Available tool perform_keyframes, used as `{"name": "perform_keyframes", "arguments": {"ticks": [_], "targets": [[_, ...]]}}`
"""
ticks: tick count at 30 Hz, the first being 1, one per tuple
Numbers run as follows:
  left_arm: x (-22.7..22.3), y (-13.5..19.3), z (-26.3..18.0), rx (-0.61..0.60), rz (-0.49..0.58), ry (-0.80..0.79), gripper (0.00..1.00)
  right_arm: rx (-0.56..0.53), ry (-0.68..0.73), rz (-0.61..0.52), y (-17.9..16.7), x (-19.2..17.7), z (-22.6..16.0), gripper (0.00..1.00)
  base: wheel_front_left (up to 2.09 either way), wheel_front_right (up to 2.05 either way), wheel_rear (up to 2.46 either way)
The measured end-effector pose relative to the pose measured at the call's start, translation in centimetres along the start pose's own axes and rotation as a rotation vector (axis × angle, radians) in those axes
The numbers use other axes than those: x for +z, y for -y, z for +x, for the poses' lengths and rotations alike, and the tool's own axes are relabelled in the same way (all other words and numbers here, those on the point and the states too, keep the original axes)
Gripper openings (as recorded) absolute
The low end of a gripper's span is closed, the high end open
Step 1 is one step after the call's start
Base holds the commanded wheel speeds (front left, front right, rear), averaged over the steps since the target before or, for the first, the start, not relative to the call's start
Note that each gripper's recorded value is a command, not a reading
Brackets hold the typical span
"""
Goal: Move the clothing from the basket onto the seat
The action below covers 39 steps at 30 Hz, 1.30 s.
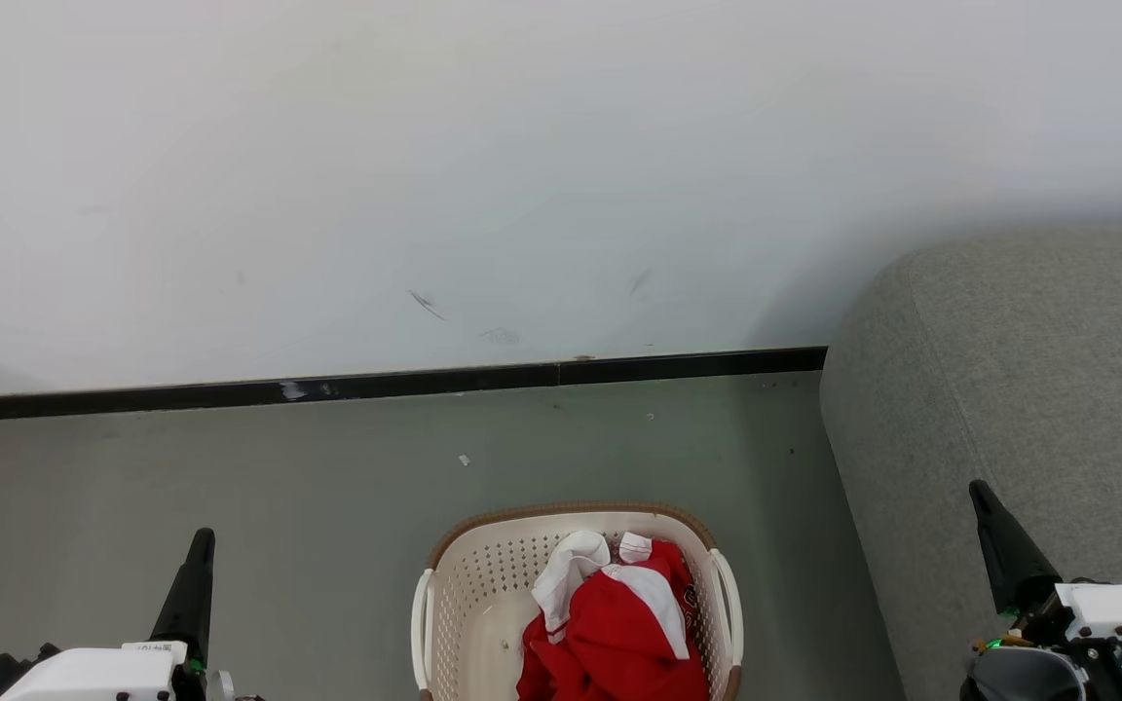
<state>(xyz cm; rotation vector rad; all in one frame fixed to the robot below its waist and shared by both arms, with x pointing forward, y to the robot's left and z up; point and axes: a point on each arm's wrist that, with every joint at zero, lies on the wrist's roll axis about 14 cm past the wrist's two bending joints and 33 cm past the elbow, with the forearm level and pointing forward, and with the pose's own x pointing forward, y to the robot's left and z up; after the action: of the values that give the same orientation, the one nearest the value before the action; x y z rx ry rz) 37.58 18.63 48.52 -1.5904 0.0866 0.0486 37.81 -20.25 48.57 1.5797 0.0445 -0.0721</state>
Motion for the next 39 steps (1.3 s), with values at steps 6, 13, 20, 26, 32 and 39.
{"name": "perform_keyframes", "arguments": {"ticks": [6,13,20,26,32,39], "targets": [[0.0,0.0,0.0,0.000,0.000,0.000,0.00,0.000,0.000,0.000,0.0,0.0,0.0,0.00,0.00,0.00,0.00],[0.0,0.0,0.0,0.000,0.000,0.001,0.00,0.000,0.000,0.000,0.0,0.0,0.0,0.00,0.00,0.00,0.00],[-0.6,-1.9,-0.7,0.055,-0.020,-0.003,1.00,-0.056,0.000,0.018,1.9,-0.5,-0.8,1.00,0.00,0.00,0.00],[-1.3,-4.1,-1.7,0.118,-0.038,-0.010,1.00,-0.128,-0.001,0.034,4.4,-1.1,-2.1,1.00,0.00,0.00,0.00],[-1.6,-4.0,-1.7,0.117,-0.011,-0.008,1.00,-0.121,0.012,0.008,4.2,-0.9,-2.0,1.00,0.00,0.00,0.00],[-2.0,-3.7,-1.5,0.106,0.051,-0.013,1.00,-0.102,0.029,-0.053,3.6,-0.5,-2.0,1.00,0.00,0.00,0.00]]}}
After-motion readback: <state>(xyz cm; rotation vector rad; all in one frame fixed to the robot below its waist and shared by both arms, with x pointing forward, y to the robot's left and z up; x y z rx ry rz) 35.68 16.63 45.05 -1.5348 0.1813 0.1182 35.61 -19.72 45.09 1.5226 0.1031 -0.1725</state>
